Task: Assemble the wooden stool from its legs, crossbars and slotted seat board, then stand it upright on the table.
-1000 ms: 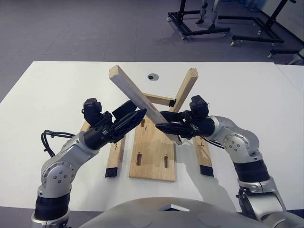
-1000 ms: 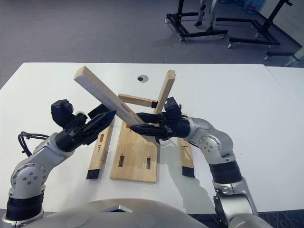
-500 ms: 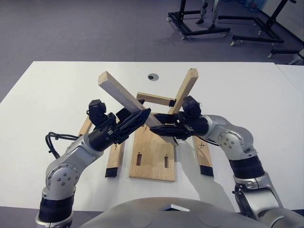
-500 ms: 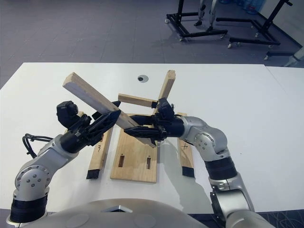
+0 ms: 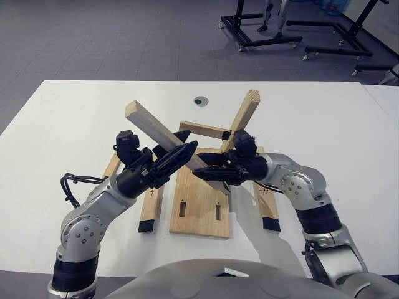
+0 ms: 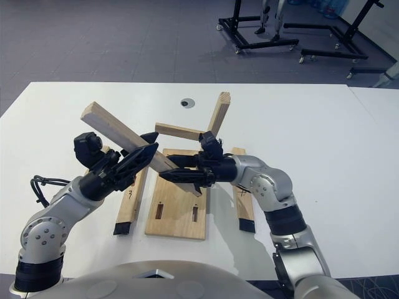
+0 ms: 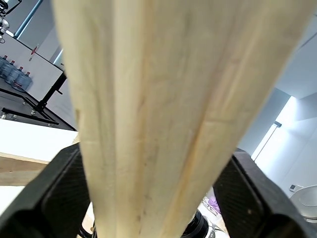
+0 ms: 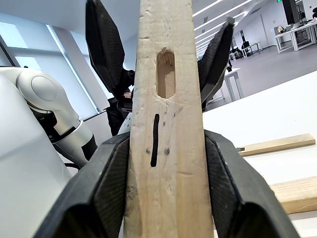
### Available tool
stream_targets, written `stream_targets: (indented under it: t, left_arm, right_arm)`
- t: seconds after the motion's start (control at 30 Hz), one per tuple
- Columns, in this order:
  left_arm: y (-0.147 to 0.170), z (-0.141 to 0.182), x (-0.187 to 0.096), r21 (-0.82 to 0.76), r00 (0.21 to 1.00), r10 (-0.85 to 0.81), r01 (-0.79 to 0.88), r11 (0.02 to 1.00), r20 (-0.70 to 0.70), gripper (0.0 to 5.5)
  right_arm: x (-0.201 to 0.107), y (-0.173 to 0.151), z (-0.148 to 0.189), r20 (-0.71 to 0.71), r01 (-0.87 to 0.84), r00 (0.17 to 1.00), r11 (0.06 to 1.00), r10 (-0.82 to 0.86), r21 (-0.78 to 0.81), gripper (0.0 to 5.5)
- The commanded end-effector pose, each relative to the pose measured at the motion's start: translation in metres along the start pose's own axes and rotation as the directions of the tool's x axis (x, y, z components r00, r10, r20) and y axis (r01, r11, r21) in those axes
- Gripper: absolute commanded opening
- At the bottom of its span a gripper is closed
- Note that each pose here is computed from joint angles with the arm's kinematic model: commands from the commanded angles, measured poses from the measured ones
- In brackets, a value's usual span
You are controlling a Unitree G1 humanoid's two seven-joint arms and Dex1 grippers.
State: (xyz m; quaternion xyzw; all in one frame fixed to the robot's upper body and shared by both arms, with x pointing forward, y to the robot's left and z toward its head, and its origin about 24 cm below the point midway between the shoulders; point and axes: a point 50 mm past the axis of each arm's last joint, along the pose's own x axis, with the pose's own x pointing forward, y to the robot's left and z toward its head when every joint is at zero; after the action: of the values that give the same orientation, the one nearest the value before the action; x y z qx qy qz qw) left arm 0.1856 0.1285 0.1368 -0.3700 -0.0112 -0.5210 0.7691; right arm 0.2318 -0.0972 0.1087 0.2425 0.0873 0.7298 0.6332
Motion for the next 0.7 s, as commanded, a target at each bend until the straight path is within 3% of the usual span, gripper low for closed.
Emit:
stream_targets:
  t: [0.03, 0.2, 0.53, 0.7]
  left_arm:
    - [-0.003, 0.0, 0.002, 0.004, 1.0, -0.021, 0.021, 1.0, -0.006, 2.86]
    - [-0.003, 0.0, 0.002, 0.004, 0.999, -0.031, 0.031, 0.999, -0.006, 2.22]
    - [-0.003, 0.002, -0.002, -0.01, 0.998, -0.051, 0.051, 0.999, 0.032, 2.2]
    - [-0.002, 0.007, -0.008, -0.021, 0.996, -0.042, 0.043, 0.999, 0.082, 2.17]
  right_arm:
    - [-0.001, -0.002, 0.006, -0.009, 0.012, 1.0, 1.0, -0.012, -0.025, 2.0]
    - [-0.002, -0.003, 0.005, -0.009, 0.018, 1.0, 1.0, -0.019, -0.021, 2.0]
    - [0.0, -0.009, 0.002, -0.035, 0.108, 0.993, 0.991, -0.111, -0.08, 2.0]
    - [-0.009, 0.0, -0.001, -0.092, 0.105, 0.99, 0.993, -0.11, -0.061, 3.13]
